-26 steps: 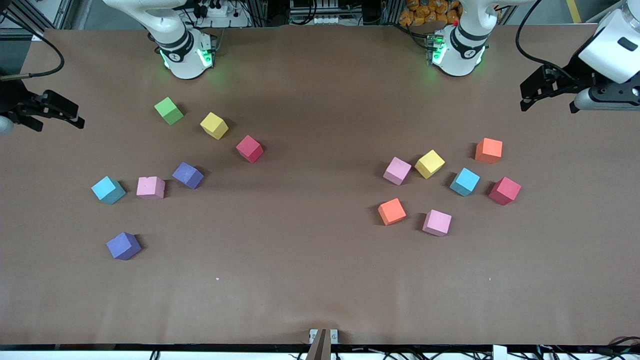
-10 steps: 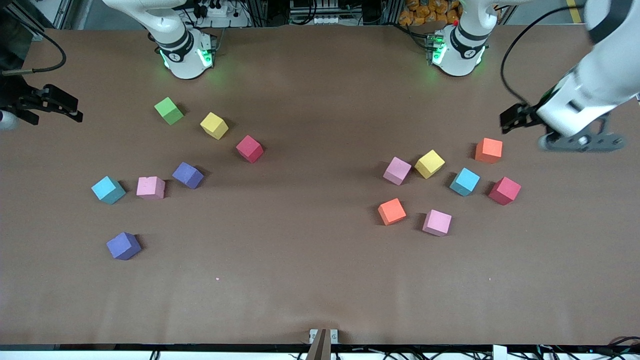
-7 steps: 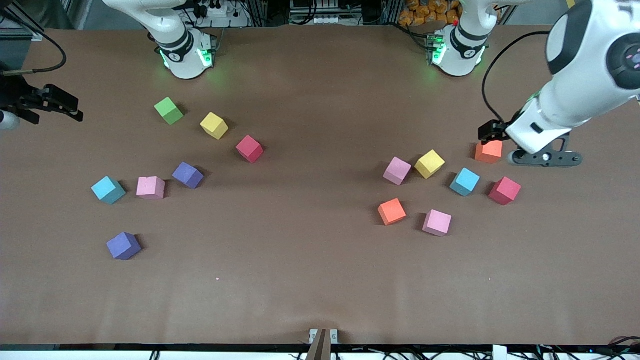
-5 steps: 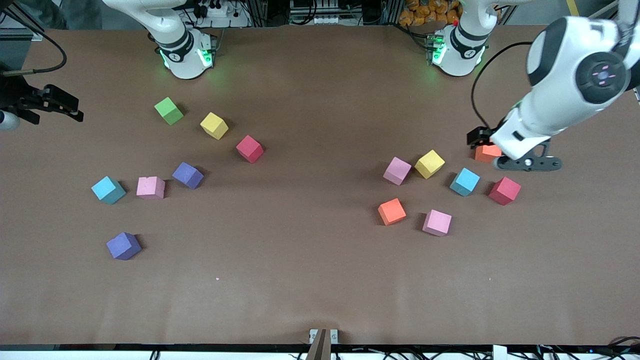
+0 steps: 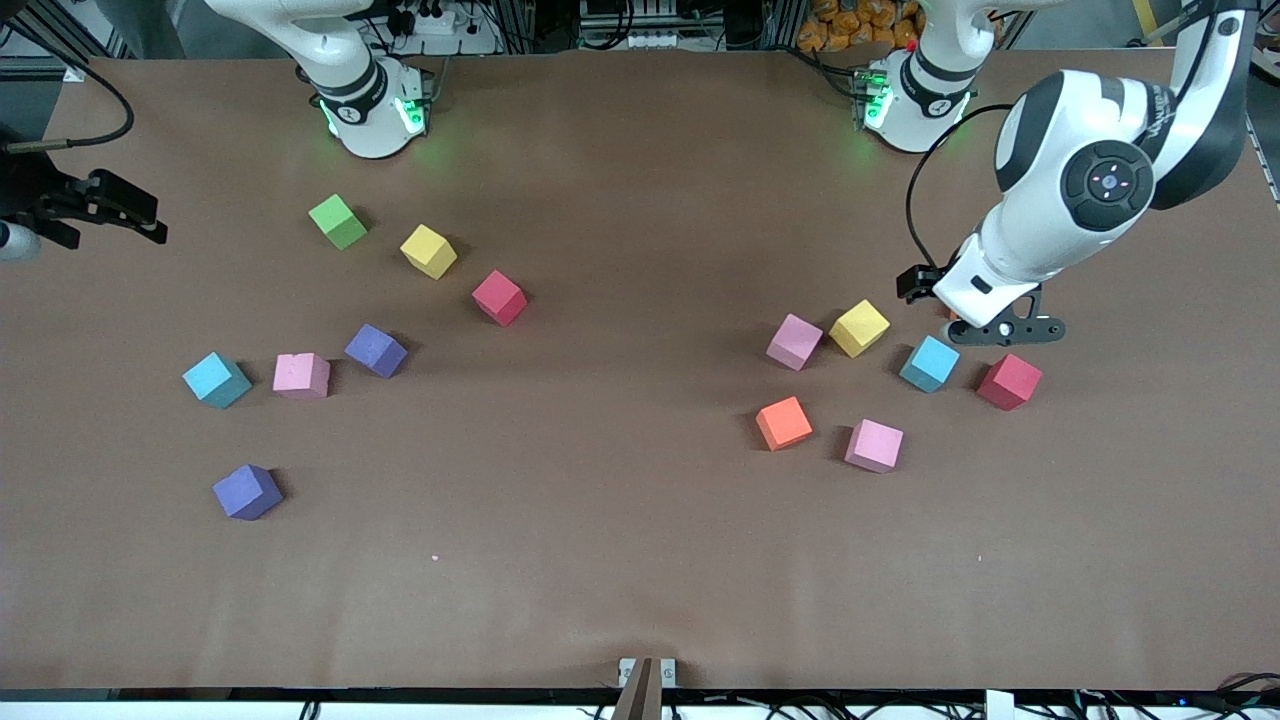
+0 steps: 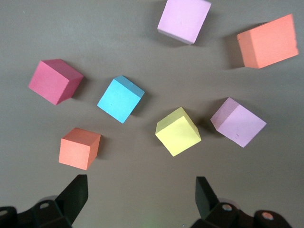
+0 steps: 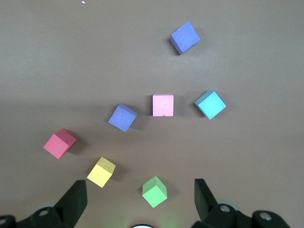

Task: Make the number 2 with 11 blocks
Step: 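Move the left gripper down over the yellow cube, then close the left gripper on the yellow cube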

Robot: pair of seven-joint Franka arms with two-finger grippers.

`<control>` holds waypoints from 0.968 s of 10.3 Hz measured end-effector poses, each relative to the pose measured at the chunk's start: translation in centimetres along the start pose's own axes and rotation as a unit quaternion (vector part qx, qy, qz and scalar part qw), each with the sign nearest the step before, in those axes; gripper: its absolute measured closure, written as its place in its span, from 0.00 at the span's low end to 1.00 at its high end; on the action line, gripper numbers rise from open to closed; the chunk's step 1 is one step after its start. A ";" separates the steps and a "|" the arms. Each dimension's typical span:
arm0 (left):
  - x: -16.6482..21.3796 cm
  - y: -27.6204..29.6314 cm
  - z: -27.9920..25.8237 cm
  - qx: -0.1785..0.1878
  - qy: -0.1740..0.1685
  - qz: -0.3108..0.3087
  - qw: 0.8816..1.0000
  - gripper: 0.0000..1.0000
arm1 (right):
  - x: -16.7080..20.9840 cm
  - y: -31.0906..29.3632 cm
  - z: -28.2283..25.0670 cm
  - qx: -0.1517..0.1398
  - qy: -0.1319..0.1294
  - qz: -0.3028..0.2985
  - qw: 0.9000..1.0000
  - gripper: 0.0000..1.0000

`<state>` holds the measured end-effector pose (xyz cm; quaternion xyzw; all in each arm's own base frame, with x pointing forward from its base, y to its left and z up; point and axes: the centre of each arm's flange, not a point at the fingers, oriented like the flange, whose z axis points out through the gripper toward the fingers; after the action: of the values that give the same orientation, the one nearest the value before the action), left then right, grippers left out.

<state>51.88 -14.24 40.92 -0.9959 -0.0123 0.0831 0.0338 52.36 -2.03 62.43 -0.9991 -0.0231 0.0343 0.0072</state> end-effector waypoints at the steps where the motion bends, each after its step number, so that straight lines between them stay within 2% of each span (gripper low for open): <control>1: -0.2 0.0 1.2 0.000 0.000 -0.009 1.000 0.00 | 0.0 0.0 0.0 0.000 0.000 0.000 1.000 0.00; 6: -0.9 1.5 6.0 0.008 -0.023 -0.072 0.997 0.00 | 0.0 0.1 0.1 0.000 -0.001 0.001 1.000 0.00; 10: -1.0 3.0 10.4 0.002 -0.020 -0.113 0.993 0.00 | 0.0 0.2 0.1 0.000 -0.002 0.001 1.000 0.00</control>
<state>49.26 -16.57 30.63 -0.9861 -0.1255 0.0992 0.0444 52.38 -2.18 62.28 -0.9991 -0.0217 0.0361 0.0073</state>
